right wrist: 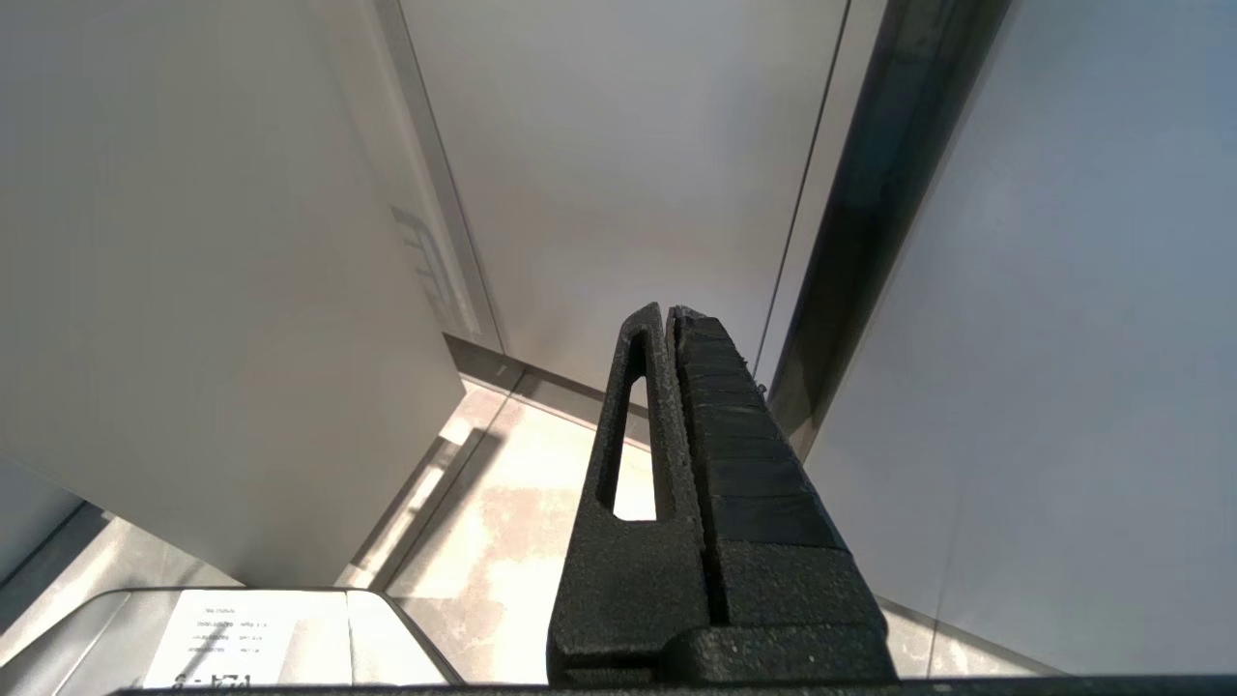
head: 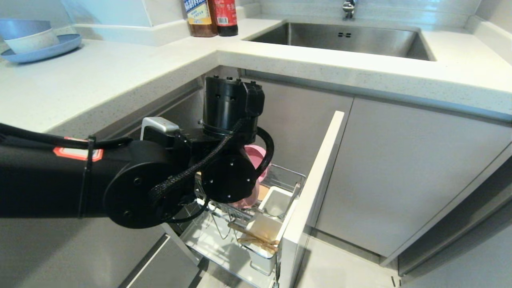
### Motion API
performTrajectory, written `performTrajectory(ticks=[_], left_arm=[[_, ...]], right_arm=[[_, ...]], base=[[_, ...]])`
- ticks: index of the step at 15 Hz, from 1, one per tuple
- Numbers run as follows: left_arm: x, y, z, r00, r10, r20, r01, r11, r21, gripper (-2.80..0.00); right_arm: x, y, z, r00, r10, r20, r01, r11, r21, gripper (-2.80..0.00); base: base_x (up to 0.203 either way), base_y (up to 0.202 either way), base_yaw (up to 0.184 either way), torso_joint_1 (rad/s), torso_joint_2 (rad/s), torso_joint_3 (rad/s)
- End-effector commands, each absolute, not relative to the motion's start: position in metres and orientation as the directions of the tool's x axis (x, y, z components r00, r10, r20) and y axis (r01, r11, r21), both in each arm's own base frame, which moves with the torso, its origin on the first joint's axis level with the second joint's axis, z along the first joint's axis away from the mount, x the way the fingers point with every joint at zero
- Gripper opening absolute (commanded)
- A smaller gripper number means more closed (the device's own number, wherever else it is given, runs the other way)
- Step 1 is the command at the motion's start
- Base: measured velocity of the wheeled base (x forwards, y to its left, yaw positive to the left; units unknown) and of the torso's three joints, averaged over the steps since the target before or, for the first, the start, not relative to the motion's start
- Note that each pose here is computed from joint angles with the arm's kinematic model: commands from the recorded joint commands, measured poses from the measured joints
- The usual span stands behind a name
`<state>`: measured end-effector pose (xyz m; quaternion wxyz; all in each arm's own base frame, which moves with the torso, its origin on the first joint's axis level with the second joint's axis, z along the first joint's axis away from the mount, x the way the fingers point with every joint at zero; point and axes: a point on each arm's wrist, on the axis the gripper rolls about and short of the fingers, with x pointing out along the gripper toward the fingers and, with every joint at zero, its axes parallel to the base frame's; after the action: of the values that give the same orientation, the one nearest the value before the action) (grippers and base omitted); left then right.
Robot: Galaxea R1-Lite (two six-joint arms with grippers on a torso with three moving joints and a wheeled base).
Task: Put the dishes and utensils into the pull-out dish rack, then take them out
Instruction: Pick up the plate and place it in the cupboard
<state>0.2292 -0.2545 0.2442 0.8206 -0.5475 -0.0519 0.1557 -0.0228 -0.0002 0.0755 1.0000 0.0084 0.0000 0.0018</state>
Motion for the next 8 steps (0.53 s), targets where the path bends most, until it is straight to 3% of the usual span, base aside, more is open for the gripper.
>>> performTrajectory(ticks=[1,8], left_arm=[[0.231,-0.252,0.245,0.941,0.328,-0.082,-0.198,0.339,-0.920,-2.80],[0.241,-0.240,0.238,0.924,0.371,-0.093,-0.222,0.321,-0.921,-2.80]], right_arm=[[-0.023,0.000,0.075,1.000,0.005,-0.002,-0.005,1.000,0.017,-2.80],[-0.023,0.000,0.075,1.000,0.005,-0.002,-0.005,1.000,0.017,-2.80]], base=[[0.000,0.000,0.000,0.000,0.00,0.000],[0.000,0.000,0.000,0.000,0.00,0.000]])
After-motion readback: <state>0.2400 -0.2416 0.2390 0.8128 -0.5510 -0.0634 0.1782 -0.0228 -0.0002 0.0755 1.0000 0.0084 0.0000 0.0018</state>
